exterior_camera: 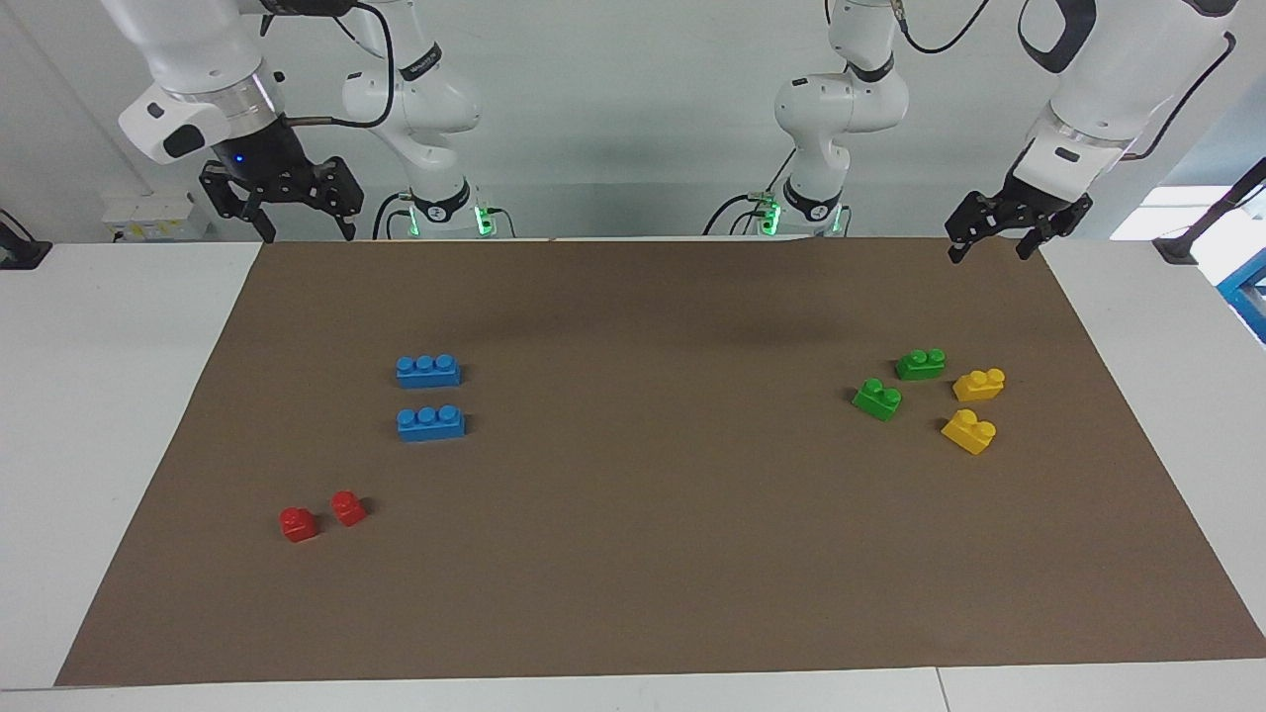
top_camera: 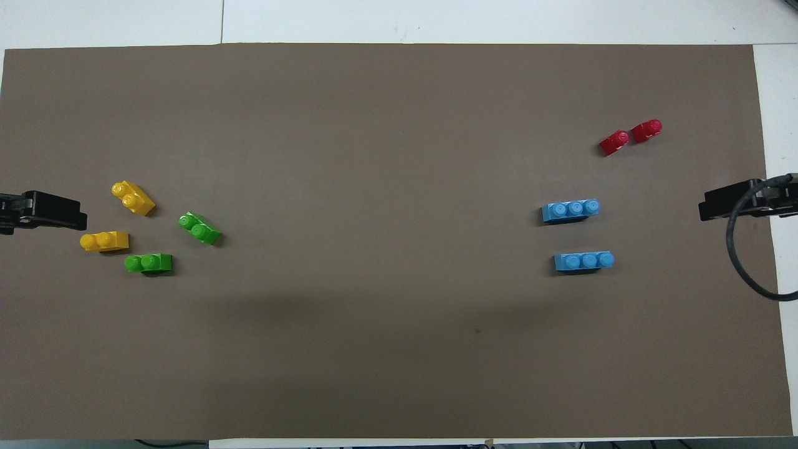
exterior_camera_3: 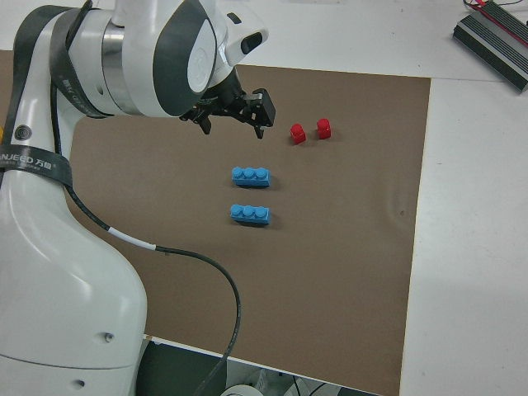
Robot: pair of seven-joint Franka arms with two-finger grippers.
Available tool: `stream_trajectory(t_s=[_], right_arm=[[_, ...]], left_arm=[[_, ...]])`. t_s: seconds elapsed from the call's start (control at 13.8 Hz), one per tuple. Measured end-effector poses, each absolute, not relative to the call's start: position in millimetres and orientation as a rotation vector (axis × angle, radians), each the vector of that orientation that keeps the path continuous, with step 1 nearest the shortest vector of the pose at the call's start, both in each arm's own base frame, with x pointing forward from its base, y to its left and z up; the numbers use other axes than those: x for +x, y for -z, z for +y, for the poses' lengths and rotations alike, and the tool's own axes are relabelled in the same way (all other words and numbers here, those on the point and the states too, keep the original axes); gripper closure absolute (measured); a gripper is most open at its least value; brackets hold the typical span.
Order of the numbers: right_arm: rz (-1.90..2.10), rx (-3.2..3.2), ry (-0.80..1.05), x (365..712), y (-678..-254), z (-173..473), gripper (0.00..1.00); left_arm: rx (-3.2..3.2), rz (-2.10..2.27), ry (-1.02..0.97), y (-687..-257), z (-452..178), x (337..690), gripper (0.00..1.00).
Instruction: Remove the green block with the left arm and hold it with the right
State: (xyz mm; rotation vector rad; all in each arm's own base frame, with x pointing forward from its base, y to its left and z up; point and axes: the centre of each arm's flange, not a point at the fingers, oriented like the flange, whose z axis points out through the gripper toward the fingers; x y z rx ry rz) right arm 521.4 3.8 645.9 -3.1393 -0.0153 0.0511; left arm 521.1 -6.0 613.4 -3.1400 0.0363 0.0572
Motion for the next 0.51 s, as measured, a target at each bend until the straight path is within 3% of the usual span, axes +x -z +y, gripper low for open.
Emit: stream_trajectory(t_s=[0.51], right_arm=[[-0.015,-3.139,-0.052,521.8,-645.5,3.6,0.00]], left_arm=[[-3.144,0.038,-0.021,-624.8,-7.1,520.3,0.00]])
